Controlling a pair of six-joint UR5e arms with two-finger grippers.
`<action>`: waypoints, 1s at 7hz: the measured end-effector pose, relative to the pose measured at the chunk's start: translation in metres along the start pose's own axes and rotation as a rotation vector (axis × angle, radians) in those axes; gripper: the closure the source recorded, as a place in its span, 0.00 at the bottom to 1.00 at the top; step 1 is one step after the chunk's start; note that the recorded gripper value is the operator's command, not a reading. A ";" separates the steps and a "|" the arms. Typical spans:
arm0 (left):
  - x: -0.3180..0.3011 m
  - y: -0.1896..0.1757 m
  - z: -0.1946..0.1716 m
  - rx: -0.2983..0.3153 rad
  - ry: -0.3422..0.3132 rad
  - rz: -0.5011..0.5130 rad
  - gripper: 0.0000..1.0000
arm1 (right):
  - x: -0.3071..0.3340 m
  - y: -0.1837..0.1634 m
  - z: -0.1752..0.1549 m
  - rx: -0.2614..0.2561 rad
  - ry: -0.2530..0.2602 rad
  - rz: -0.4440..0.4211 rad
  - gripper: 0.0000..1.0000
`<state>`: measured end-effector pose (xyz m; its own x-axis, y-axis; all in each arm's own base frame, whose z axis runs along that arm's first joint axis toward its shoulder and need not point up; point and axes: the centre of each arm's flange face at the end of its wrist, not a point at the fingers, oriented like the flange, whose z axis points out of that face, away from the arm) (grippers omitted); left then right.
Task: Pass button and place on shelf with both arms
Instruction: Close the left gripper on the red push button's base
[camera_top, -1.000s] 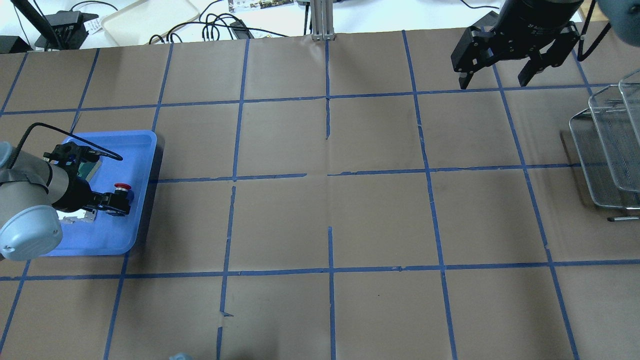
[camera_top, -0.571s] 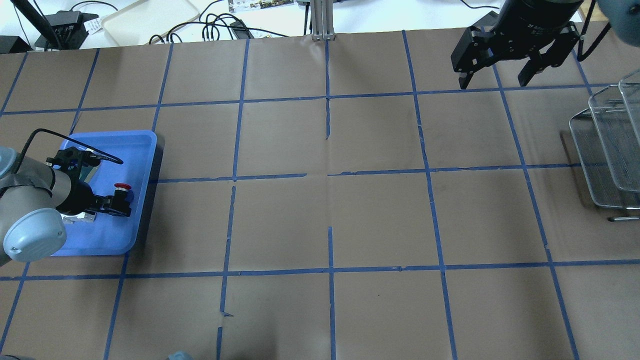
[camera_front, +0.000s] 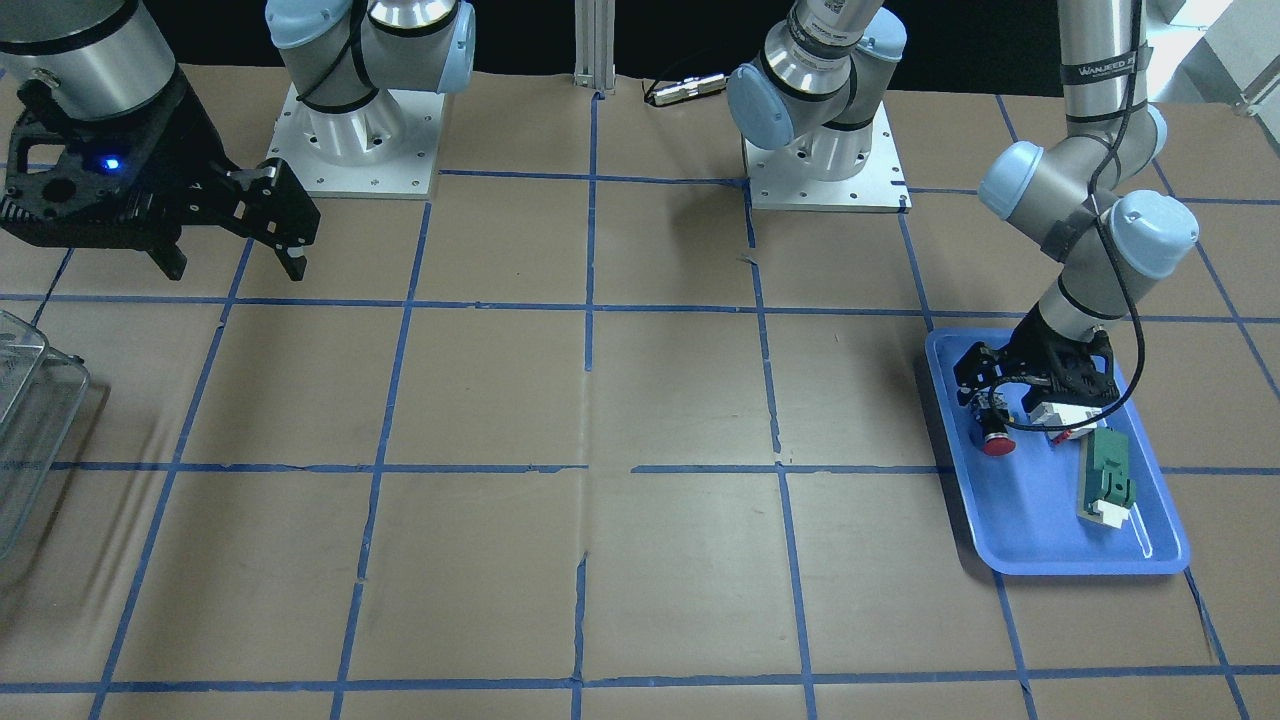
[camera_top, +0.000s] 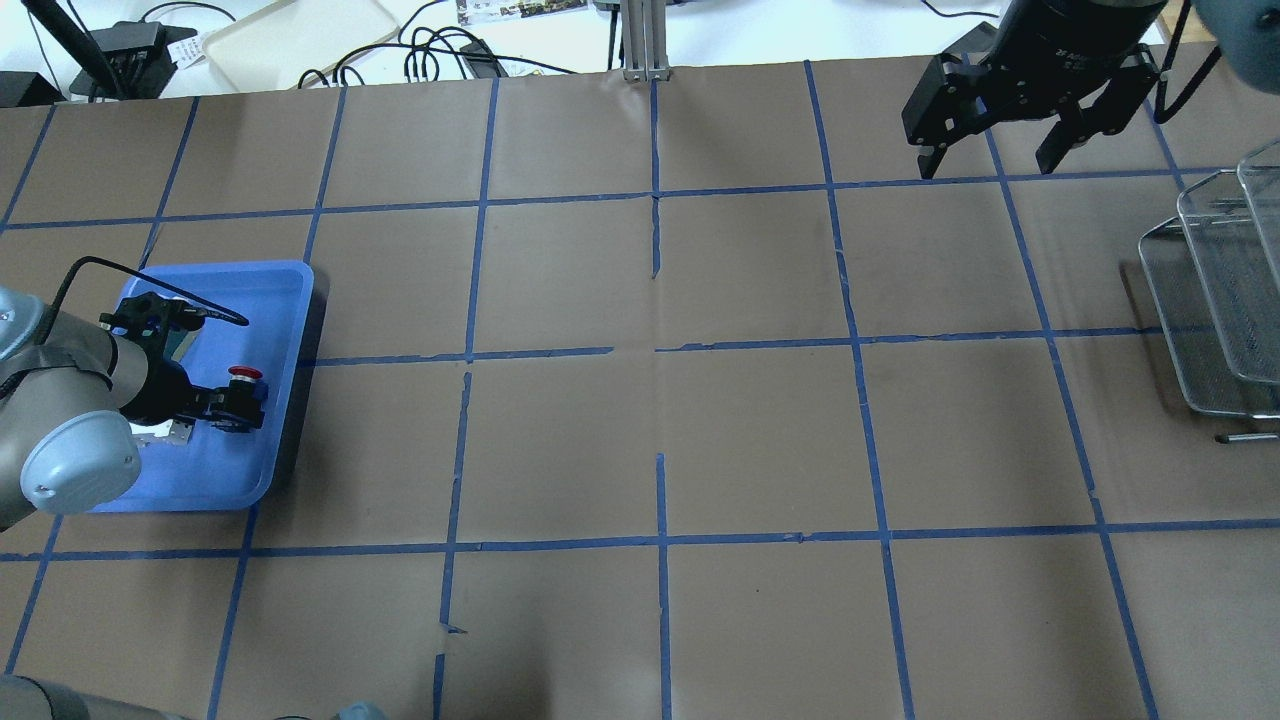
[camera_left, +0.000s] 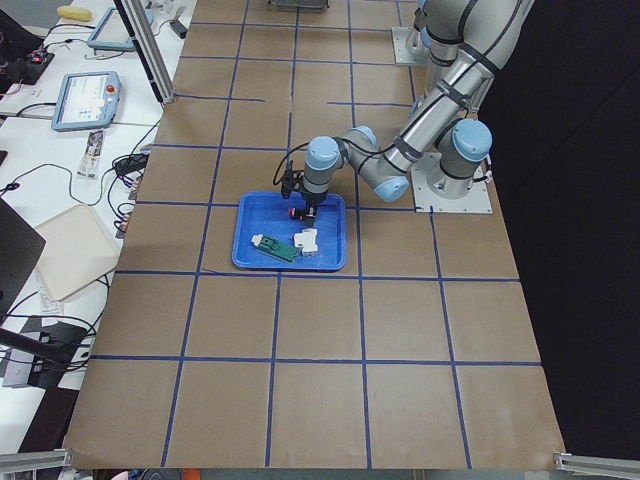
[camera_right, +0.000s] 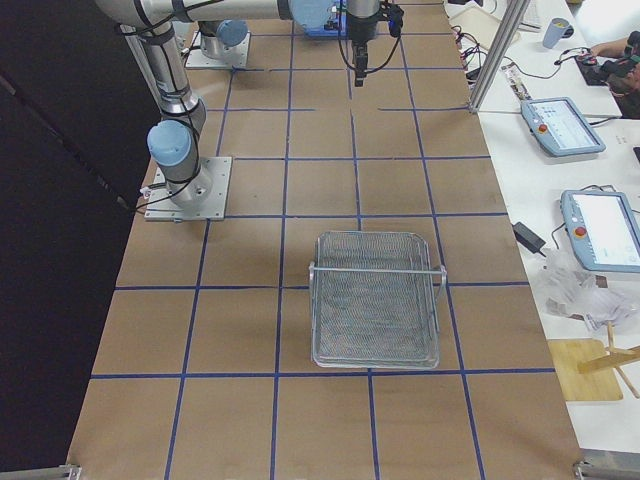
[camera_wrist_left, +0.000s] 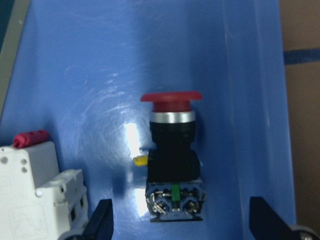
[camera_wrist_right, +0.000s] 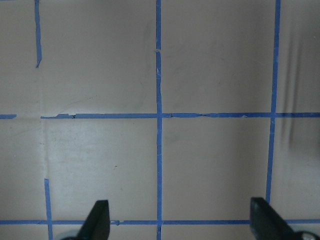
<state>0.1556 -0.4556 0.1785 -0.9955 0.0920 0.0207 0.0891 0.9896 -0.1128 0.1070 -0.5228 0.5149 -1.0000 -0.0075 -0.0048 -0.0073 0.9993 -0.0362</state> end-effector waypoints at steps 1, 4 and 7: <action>-0.001 -0.001 0.003 0.000 0.000 0.000 0.33 | 0.000 0.000 0.000 0.001 0.000 0.000 0.00; -0.001 -0.001 0.006 -0.003 0.004 0.007 0.79 | 0.000 0.000 -0.001 0.001 -0.001 0.000 0.00; 0.000 -0.007 -0.007 0.012 -0.012 0.023 0.89 | 0.000 0.001 -0.001 0.000 0.001 0.000 0.00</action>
<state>0.1555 -0.4616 0.1863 -0.9935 0.1134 0.0061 0.1117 0.9858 -0.1255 0.1071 -0.5221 0.5155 -1.0000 -0.0077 -0.0042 -0.0075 0.9993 -0.0361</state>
